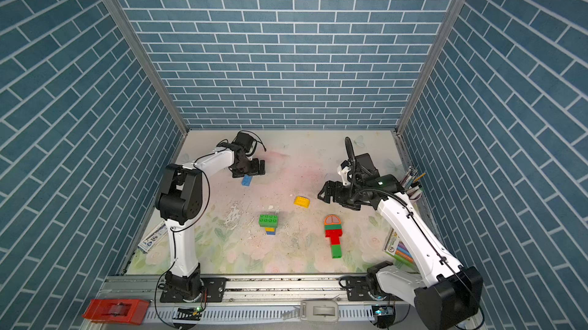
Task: Assemble an ice cream with lego
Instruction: Adjust the lego brick at the center of the board.
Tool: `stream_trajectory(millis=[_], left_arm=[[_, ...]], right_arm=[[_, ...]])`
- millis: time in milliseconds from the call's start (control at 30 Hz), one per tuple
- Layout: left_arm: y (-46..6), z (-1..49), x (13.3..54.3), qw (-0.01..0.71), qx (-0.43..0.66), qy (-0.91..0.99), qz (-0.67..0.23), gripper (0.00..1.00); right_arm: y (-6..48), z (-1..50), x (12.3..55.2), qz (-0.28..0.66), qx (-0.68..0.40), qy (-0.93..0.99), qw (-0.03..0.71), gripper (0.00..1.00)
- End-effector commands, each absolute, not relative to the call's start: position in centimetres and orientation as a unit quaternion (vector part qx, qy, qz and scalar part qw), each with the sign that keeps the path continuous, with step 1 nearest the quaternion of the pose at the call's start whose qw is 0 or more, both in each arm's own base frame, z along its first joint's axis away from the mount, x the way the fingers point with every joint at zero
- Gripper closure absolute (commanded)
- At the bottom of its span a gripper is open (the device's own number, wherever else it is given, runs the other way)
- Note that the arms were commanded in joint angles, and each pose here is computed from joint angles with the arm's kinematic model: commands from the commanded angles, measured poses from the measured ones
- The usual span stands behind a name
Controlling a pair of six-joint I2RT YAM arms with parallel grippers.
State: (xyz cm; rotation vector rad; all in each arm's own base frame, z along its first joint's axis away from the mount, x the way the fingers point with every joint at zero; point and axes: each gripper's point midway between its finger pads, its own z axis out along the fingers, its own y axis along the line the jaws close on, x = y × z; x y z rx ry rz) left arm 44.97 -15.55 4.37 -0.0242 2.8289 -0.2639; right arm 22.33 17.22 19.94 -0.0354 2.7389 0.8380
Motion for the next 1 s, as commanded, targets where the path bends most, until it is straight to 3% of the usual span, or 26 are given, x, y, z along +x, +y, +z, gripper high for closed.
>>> stream_trajectory(millis=[0,467,733,967], left_arm=[[-17.7,4.4,45.2,0.150,0.026,0.982,-0.109,0.00],[-22.6,5.0,41.1,0.118,0.095,0.982,-0.109,0.00],[-18.6,8.3,40.0,0.129,-0.017,0.991,-0.018,0.00],[-17.2,7.2,38.6,0.081,-0.073,0.994,0.029,0.01]], right_arm=[[16.9,20.7,22.3,0.284,-0.019,0.947,0.149,0.07],[16.8,20.6,22.2,0.282,-0.022,0.948,0.149,0.07],[17.0,20.4,22.6,0.285,-0.029,0.947,0.147,0.07],[17.4,20.3,22.8,0.290,-0.033,0.945,0.146,0.07]])
